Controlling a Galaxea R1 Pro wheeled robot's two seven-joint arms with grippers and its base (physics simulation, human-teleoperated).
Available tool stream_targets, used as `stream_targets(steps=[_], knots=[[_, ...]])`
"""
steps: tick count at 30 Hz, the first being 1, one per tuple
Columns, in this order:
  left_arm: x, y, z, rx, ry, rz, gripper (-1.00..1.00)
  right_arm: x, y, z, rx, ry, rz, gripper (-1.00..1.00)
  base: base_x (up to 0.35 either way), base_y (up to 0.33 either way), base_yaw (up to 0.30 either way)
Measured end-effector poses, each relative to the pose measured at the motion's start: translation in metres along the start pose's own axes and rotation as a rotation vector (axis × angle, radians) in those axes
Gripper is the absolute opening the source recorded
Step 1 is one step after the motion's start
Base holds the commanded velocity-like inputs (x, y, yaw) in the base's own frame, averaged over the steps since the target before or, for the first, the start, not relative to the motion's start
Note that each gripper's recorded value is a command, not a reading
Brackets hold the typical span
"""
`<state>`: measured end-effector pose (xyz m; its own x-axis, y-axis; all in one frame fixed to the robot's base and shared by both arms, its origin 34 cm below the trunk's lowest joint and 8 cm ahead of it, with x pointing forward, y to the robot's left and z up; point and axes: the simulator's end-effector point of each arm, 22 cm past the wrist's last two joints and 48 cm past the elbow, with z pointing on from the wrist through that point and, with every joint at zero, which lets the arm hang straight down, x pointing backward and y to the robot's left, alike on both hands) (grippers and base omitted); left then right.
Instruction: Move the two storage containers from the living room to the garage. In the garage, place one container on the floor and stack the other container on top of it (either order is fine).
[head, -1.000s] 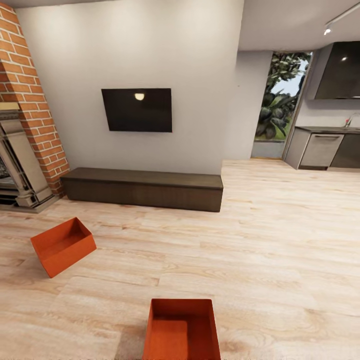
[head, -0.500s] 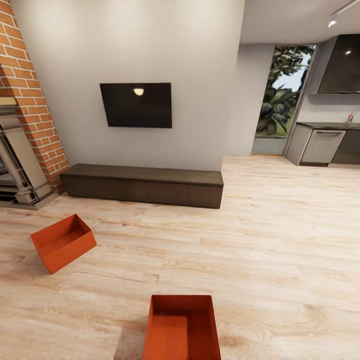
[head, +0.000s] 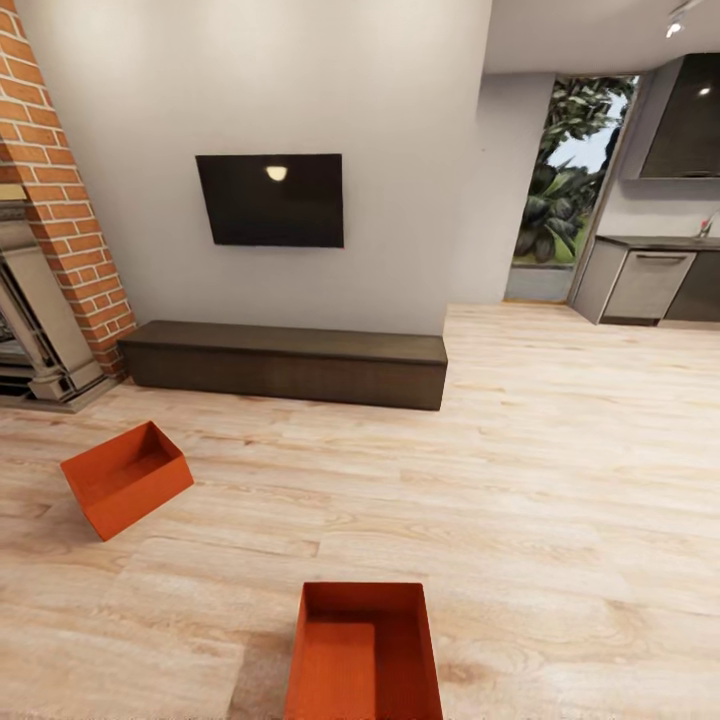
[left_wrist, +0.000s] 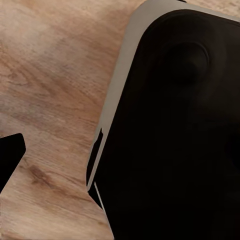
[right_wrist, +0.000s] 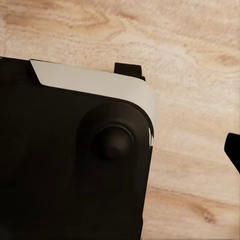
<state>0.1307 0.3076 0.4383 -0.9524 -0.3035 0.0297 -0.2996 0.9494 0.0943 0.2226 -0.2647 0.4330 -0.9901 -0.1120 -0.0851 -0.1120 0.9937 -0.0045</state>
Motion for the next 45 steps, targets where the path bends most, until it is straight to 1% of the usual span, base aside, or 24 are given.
stream_targets(steps=[12,45], knots=[[0.007,0.002,0.000,-0.005,0.018,0.002,1.00,0.007,0.000,0.001,0.004,0.019,0.000,1.00,0.000,0.000,0.000],[0.027,0.009,0.000,-0.022,0.069,0.006,1.00,0.029,0.003,0.003,-0.009,0.073,0.001,1.00,0.000,0.000,0.000]])
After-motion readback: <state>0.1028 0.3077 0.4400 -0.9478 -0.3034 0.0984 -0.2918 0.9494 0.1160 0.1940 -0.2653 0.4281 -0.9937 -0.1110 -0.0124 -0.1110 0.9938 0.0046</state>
